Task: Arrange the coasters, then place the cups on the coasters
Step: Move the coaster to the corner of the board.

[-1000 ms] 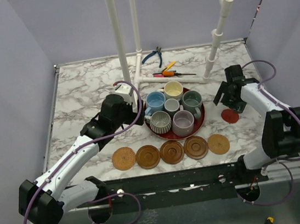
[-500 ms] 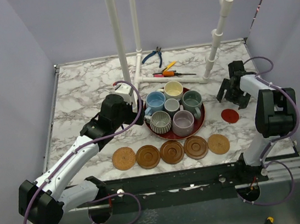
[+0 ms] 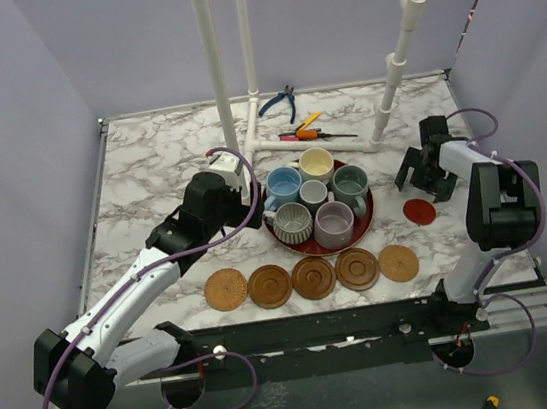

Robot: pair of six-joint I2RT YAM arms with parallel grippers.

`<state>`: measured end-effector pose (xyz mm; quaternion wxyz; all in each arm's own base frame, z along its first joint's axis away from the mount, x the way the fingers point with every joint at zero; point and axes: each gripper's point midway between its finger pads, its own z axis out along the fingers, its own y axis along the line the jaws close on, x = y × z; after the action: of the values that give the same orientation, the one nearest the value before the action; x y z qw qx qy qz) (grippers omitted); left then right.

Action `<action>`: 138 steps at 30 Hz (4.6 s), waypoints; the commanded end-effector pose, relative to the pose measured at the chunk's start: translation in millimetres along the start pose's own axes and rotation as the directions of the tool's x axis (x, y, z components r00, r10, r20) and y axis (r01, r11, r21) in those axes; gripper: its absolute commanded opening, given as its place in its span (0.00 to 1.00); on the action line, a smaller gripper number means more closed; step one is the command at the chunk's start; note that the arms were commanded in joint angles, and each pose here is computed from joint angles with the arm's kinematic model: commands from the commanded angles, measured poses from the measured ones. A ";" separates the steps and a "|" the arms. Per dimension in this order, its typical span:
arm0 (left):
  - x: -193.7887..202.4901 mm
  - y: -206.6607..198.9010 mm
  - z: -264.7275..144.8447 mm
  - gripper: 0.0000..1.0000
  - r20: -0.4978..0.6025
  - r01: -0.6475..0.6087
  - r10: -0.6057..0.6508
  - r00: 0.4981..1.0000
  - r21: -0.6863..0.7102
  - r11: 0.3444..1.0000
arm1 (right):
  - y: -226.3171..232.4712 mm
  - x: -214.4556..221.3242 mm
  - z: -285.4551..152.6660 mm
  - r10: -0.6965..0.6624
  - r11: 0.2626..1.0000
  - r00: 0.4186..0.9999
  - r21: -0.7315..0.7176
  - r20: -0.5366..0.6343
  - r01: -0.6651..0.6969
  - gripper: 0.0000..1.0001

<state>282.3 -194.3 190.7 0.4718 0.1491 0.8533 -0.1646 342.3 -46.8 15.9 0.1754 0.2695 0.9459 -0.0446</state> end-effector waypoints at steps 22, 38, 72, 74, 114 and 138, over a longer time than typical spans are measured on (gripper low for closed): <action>-1.5 -7.7 -5.2 0.99 0.023 0.019 -0.020 1.000 0.045 0.999 | -36.8 103.2 -46.7 0.094 0.995 0.974 0.049 -0.207 -0.086 0.82; 6.7 -8.8 0.3 0.98 -0.003 0.025 -0.025 1.000 0.047 0.999 | 20.7 83.2 -89.4 0.047 0.969 0.991 -0.237 -0.128 -0.076 0.74; 9.9 -5.2 -1.6 0.99 -0.005 0.012 -0.012 1.000 0.034 0.999 | 17.0 95.1 -35.3 0.229 0.964 0.965 -0.106 -0.126 -0.243 0.63; 9.9 -5.5 -1.9 0.99 -0.006 0.012 -0.011 1.000 0.036 0.999 | 8.8 96.7 -35.6 0.236 0.967 0.965 -0.069 -0.112 -0.244 0.63; 6.4 -3.0 -6.3 0.99 0.011 0.006 -0.006 1.000 0.025 1.000 | 0.7 50.4 -35.8 0.171 0.984 0.985 -0.050 0.014 -0.170 0.71; 3.0 -6.6 -11.2 0.99 0.026 0.010 -0.011 1.000 0.047 0.999 | -24.4 94.8 -30.2 0.234 0.972 0.968 0.004 -0.091 -0.235 0.71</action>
<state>274.7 -194.3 193.6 0.4778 0.1446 0.8471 -0.1822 267.6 -19.4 18.0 0.1727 0.3693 0.9131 -0.0074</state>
